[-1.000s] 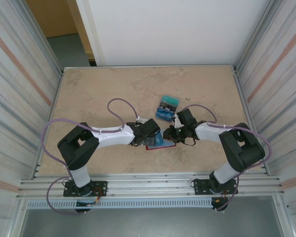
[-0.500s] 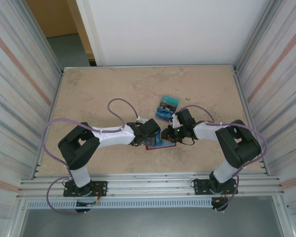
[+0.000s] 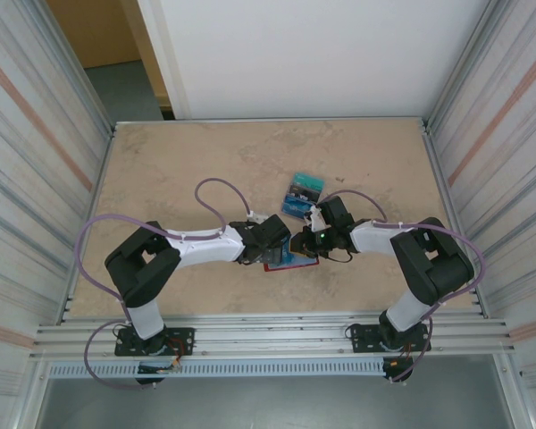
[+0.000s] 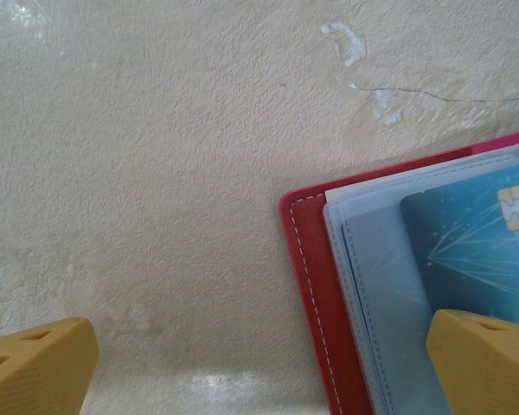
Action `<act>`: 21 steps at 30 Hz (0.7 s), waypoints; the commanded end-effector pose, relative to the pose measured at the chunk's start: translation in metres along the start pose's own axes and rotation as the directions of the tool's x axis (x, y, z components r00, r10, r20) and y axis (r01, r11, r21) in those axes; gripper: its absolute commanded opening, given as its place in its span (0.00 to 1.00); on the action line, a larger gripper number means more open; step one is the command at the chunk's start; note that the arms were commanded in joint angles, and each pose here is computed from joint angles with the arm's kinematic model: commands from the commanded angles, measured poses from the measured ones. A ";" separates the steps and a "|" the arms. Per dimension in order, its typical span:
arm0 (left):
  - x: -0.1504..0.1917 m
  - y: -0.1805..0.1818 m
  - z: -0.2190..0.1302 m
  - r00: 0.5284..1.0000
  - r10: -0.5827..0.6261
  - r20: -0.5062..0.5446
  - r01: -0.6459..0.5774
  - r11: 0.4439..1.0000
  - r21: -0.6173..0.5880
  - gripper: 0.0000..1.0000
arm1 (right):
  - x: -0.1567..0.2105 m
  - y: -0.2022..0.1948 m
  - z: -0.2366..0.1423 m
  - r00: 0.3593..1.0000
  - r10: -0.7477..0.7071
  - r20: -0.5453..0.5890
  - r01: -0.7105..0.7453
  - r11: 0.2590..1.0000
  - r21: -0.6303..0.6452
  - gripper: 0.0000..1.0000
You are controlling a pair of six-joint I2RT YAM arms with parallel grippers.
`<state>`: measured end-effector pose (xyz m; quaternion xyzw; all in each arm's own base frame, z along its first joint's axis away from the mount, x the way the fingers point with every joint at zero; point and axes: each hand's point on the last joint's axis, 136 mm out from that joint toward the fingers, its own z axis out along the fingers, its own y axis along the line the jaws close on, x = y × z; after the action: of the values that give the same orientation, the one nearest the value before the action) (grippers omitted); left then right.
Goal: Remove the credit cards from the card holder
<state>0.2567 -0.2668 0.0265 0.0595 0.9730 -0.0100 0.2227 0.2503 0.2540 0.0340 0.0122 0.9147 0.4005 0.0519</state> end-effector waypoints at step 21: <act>0.025 0.028 0.013 0.997 0.022 -0.077 -0.029 0.995 -0.093 0.99 | -0.005 -0.015 -0.015 0.999 -0.012 0.042 0.008 0.996 0.086 0.00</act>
<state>0.2596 -0.2647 0.0258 0.0532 0.9727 -0.0103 0.2257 0.2578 0.2501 0.0400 0.0150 0.9113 0.4055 0.0692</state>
